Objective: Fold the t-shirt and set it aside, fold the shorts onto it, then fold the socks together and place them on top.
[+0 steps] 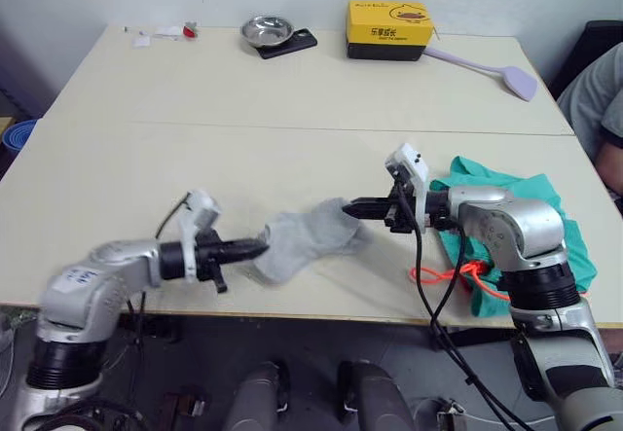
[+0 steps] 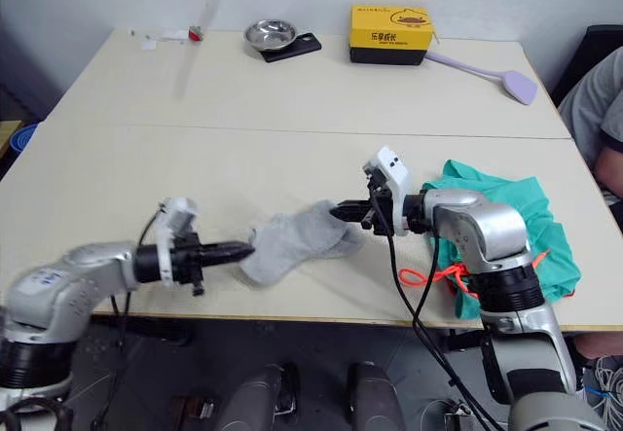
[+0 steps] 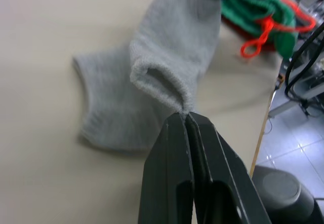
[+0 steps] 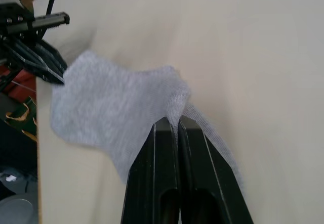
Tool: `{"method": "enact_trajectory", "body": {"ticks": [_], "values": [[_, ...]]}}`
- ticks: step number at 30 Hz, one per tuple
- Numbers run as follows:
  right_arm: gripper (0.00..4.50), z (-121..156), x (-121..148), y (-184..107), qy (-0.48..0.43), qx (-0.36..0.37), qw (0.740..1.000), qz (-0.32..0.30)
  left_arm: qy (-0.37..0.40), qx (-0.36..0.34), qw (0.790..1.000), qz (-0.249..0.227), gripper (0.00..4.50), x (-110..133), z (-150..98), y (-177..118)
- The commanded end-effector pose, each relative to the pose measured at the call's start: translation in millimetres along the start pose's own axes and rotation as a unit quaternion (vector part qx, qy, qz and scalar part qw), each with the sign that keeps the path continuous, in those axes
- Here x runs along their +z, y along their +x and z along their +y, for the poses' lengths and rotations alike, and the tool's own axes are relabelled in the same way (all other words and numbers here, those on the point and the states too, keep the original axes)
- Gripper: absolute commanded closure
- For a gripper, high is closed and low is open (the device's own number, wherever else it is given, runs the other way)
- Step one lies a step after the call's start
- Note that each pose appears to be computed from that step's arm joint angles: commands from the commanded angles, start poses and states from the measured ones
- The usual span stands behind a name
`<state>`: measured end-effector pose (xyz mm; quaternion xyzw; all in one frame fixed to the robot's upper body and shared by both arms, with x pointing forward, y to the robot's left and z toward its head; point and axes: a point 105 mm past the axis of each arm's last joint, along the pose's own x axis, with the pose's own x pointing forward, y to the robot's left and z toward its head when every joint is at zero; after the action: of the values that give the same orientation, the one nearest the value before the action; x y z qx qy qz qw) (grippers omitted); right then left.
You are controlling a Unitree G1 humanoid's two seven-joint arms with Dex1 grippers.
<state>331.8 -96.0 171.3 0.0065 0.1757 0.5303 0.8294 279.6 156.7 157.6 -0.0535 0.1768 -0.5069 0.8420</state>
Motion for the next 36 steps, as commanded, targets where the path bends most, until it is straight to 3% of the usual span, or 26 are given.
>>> {"method": "enact_trajectory", "body": {"ticks": [1,10,25,36], "values": [[4.50,4,2,-14,0.005,-0.014,1.000,-0.009,-0.014,-0.012,1.000,-0.002,4.47,7,3,-8],[4.50,-2,-16,-19,0.034,-0.060,0.998,0.005,-0.028,-0.019,0.999,0.029,4.47,7,29,15],[4.50,-6,-28,-15,0.041,-0.073,0.996,0.007,-0.033,-0.034,0.998,0.051,4.47,3,41,28],[4.50,-9,-35,-6,0.030,-0.071,0.997,0.002,-0.038,-0.012,0.999,0.022,4.47,2,49,33]]}}
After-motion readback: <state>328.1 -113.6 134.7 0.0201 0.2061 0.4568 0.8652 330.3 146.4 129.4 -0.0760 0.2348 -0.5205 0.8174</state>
